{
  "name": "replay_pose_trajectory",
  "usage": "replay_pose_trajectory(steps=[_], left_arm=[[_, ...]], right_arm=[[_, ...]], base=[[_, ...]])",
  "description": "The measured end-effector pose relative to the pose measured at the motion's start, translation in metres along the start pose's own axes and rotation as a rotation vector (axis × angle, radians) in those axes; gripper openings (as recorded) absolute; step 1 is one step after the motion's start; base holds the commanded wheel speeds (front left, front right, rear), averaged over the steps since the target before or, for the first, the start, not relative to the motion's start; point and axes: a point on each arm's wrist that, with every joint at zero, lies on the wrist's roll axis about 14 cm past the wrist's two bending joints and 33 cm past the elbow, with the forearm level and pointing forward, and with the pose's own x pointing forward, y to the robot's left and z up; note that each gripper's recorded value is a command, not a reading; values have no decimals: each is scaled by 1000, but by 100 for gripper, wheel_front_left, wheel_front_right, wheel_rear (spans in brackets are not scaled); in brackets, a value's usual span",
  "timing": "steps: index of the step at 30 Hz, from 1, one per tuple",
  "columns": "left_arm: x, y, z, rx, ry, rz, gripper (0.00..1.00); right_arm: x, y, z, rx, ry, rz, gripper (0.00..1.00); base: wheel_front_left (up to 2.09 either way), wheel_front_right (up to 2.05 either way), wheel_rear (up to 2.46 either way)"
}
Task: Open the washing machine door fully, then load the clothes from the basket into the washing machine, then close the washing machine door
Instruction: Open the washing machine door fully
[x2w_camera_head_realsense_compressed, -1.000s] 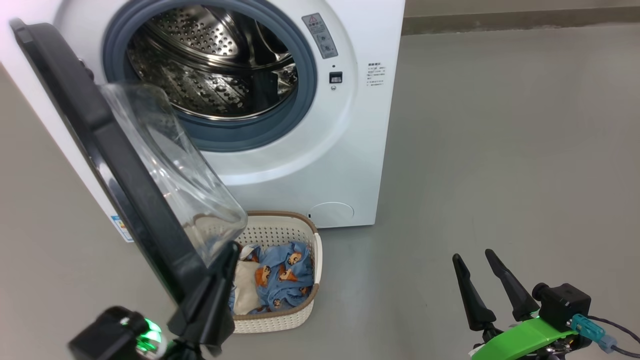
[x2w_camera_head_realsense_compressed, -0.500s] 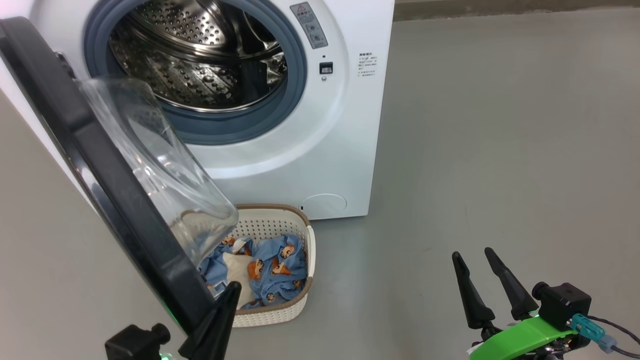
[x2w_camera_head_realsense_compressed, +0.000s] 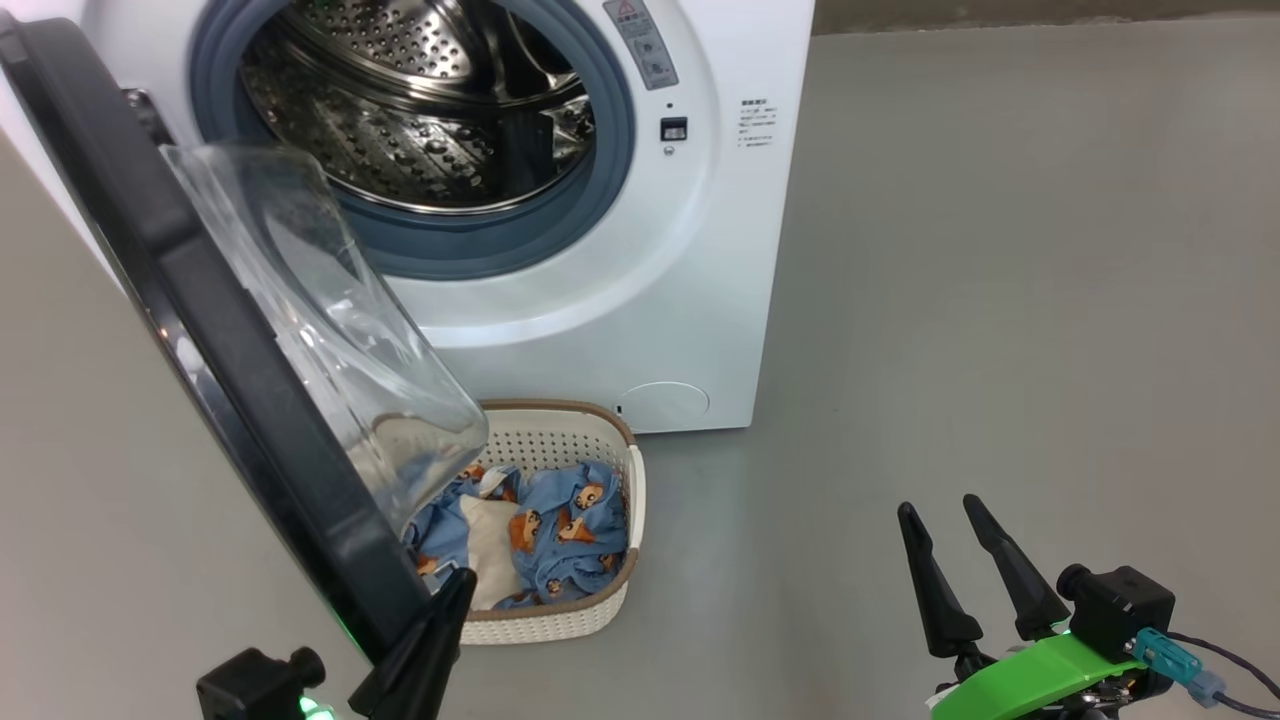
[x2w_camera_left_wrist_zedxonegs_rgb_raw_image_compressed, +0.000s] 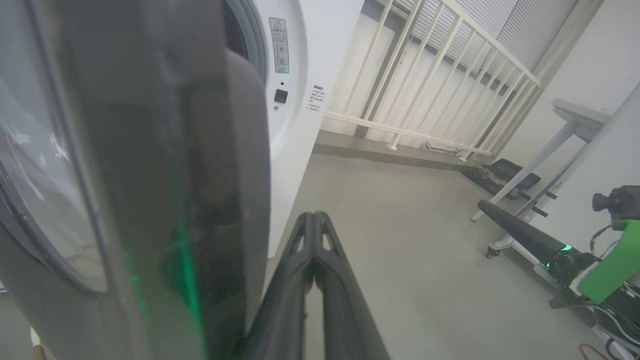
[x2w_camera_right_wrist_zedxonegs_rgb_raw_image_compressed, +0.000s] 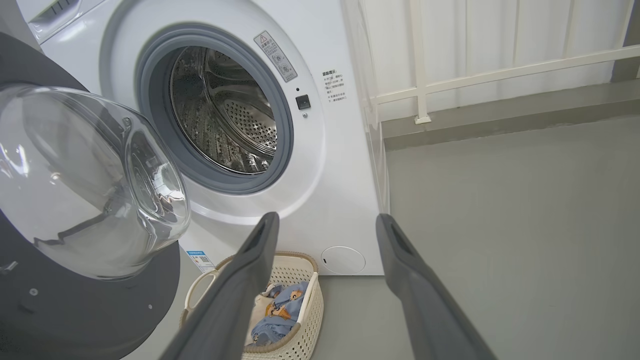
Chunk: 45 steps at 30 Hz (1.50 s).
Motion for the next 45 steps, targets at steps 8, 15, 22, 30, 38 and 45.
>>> replay_pose_trajectory(steps=[8, 15, 22, 30, 38, 45], left_arm=[[-10, 10, 6, 3, -20, 40, 0], [-25, 27, 13, 31, -35, 99, 0], [-39, 42, 21, 52, -48, 158, 0], [-59, 71, 35, 83, -74, 268, 0], [-85, 105, 53, 131, -90, 407, 0], [-106, 127, 63, 148, -85, 502, 0]], right_arm=[[5, 10, -3, 5, 8, 30, 100], [9, 20, -6, 8, 15, 59, 100], [14, 30, -9, 12, 23, 89, 100], [20, 42, -16, 19, 43, 123, 100], [26, 56, -21, 24, 56, 163, 100], [32, 69, -27, 31, 71, 195, 100]], base=[[0, 0, 0], [0, 0, 0], [0, 0, 0], [0, 0, 0], [0, 0, 0], [0, 0, 0]])
